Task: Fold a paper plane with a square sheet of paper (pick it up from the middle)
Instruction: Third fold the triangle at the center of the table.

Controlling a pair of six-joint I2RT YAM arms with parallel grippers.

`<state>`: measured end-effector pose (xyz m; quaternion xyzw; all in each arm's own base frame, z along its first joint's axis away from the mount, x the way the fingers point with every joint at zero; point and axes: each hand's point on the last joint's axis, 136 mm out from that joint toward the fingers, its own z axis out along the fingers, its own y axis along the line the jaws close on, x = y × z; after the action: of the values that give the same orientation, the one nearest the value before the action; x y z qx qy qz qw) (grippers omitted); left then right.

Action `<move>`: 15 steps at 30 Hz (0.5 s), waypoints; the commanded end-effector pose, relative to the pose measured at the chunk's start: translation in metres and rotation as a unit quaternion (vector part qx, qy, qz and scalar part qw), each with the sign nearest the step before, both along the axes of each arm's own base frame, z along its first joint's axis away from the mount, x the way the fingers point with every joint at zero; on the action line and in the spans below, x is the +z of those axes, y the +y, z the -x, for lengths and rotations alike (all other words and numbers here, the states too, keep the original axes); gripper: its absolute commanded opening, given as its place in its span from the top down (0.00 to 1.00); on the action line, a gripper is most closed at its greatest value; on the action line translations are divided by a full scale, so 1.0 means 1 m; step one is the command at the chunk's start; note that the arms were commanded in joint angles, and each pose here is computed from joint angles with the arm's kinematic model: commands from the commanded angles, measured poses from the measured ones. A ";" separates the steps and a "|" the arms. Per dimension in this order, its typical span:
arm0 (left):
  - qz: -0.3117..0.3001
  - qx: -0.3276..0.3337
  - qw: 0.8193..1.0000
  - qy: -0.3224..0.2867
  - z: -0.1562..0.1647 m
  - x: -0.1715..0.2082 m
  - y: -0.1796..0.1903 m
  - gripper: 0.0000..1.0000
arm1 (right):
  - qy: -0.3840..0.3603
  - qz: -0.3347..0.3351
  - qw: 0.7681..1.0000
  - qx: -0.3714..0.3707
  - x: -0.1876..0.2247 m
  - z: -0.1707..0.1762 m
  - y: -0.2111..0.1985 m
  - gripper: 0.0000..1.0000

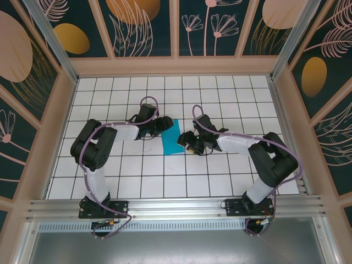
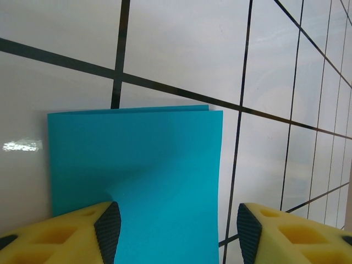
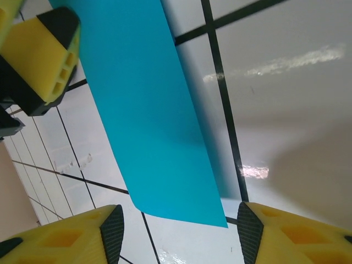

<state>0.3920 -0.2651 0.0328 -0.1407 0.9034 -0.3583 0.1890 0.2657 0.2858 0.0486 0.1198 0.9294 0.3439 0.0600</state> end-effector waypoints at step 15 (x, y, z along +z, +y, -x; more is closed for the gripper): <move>-0.065 0.027 0.994 0.089 0.030 -0.054 0.034 0.39 | 0.028 -0.024 0.998 0.047 -0.004 0.008 0.026 0.45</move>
<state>0.3920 -0.2652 0.0330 -0.1402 0.9025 -0.3598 0.1906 0.2616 0.3032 0.0451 0.1046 0.9283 0.3557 0.0286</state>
